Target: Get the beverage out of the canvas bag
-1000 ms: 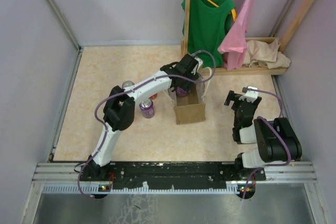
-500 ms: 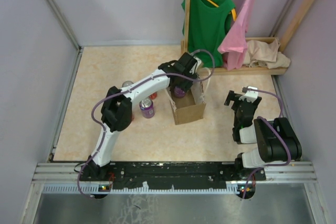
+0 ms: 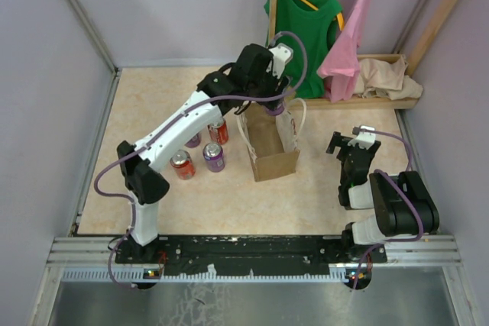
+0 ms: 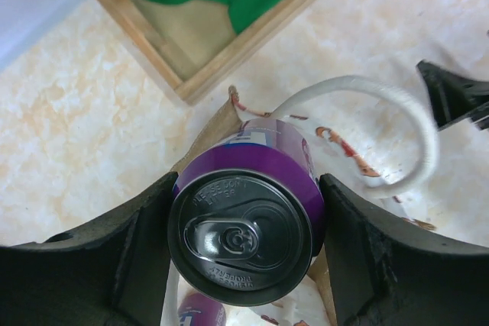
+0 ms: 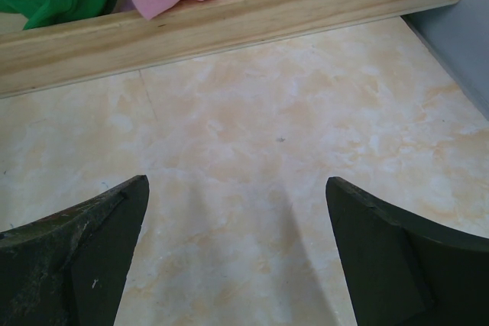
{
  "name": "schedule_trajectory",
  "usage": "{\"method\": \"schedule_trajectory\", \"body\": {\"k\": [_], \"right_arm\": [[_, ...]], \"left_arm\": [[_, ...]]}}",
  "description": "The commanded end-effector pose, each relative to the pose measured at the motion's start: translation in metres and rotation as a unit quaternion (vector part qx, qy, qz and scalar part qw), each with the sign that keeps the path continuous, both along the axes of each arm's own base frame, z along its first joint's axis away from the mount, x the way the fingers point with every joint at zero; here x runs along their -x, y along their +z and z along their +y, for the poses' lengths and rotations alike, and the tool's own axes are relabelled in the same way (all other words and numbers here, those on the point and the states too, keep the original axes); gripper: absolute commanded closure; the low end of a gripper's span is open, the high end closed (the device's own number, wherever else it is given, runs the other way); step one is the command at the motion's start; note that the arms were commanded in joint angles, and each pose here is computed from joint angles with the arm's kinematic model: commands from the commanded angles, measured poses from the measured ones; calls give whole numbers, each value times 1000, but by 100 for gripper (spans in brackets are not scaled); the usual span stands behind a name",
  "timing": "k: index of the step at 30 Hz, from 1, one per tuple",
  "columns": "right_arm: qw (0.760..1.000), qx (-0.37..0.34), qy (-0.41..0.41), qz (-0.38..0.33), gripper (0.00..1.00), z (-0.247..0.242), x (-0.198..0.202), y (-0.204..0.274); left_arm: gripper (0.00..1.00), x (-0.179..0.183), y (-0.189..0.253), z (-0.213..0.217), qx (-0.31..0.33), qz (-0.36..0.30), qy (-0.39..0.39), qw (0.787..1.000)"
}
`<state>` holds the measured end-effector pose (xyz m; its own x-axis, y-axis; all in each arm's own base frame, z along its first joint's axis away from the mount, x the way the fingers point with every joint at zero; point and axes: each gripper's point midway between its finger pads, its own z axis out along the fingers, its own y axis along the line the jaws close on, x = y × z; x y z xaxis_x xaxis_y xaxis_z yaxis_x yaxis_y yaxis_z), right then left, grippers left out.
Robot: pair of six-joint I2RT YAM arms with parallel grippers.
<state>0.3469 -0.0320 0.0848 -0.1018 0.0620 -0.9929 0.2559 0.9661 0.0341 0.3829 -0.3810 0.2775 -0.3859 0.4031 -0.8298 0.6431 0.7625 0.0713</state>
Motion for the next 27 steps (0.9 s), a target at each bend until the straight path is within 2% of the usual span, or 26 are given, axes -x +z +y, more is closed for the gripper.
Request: {"method": "schedule_trajectory", "body": {"k": [1, 6, 9, 13, 17, 20, 27], "right_arm": [[999, 3, -5, -42, 1, -2, -10, 24], [999, 3, -6, -42, 1, -2, -10, 24], [999, 3, -6, -42, 1, -2, -10, 24], [999, 3, -6, -42, 1, -2, -10, 24], [999, 3, -5, -42, 1, -2, -11, 24], [999, 3, -6, -42, 1, -2, -10, 24], [999, 3, -5, -42, 1, -2, -10, 24]], "left_arm": [[100, 24, 85, 2, 62, -55, -18, 996], [100, 47, 127, 36, 60, -88, 8, 994], [100, 60, 153, 70, 63, -112, 44, 991], [100, 76, 166, 119, 59, -132, 102, 984], [100, 94, 151, 166, 40, -121, 166, 978], [100, 109, 122, 191, 31, -96, 202, 974], [100, 147, 60, 216, 62, -36, 211, 975]]}}
